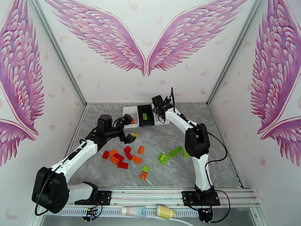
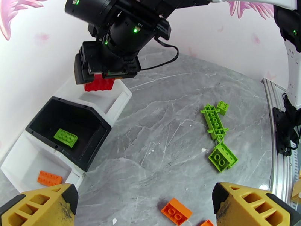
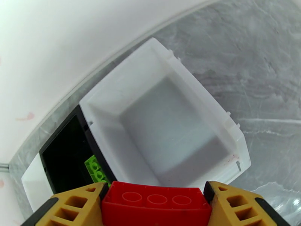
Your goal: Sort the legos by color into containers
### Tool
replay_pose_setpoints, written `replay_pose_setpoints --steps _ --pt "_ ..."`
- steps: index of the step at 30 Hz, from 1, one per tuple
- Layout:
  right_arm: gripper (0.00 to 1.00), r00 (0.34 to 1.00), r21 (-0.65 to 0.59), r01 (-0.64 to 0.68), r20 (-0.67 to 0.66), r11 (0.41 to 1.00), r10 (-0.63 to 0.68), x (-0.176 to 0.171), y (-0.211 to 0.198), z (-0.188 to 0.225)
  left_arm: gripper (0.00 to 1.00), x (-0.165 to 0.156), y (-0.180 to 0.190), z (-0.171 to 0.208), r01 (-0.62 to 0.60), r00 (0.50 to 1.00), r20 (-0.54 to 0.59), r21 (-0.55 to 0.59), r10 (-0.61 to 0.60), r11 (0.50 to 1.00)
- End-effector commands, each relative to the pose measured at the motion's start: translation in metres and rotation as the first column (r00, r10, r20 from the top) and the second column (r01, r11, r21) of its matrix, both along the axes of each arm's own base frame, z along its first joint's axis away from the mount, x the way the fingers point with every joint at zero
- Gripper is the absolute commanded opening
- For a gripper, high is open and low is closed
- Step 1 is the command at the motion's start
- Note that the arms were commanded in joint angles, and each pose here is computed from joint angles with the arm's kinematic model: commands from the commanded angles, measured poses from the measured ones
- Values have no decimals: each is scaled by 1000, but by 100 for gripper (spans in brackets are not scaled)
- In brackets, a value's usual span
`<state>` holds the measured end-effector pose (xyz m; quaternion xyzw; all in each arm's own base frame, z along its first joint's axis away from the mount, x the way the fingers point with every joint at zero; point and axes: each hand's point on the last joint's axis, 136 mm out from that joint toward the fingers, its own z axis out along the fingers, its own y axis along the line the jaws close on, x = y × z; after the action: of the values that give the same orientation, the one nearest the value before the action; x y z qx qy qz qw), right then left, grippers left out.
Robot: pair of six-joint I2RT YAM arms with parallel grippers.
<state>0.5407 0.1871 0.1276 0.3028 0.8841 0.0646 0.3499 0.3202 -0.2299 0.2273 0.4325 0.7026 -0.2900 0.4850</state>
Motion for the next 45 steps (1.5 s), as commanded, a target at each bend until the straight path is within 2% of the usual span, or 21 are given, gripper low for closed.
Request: replay_pose_setpoints --steps 1,5,8,9,11,15,19,25,31,36,39,45 --pt "43 994 15 112 -1 994 -112 7 -13 -12 99 -1 1 14 14 999 30 0 -14 1000" --pt "48 992 19 122 -10 992 -122 14 -16 -22 99 -1 2 14 21 999 33 4 -21 1000" --pt "75 999 12 51 9 999 -51 21 -8 -14 99 -1 3 16 24 999 44 7 -25 1000" --pt "79 999 14 36 19 999 -36 23 -7 -10 99 -1 3 16 25 999 45 8 -26 1000" --pt "84 999 16 15 33 1000 -15 22 -4 0 99 0 3 16 28 998 50 11 -28 1000" --pt "90 999 28 11 45 1000 -13 13 -7 17 99 1 2 18 35 998 58 7 -35 999" --pt "92 999 39 8 34 999 -9 -12 -15 30 99 2 0 20 50 997 64 -1 -50 999" --pt "90 998 -23 8 -59 1000 -9 -86 -45 33 99 -3 -4 23 83 996 23 -14 -83 996" --pt "90 978 -55 50 -199 997 -60 -175 -78 11 99 -7 -8 26 120 991 55 8 -120 993" --pt "90 943 -17 81 -323 997 -82 -237 -90 -21 99 -12 -19 25 199 977 70 51 -202 979" --pt "90 922 15 79 -380 997 -67 -264 -86 -42 99 -15 -29 23 247 966 68 63 -251 967" --pt "85 898 6 80 -435 997 -69 -287 -87 -70 99 -20 -46 17 305 947 71 95 -312 948"
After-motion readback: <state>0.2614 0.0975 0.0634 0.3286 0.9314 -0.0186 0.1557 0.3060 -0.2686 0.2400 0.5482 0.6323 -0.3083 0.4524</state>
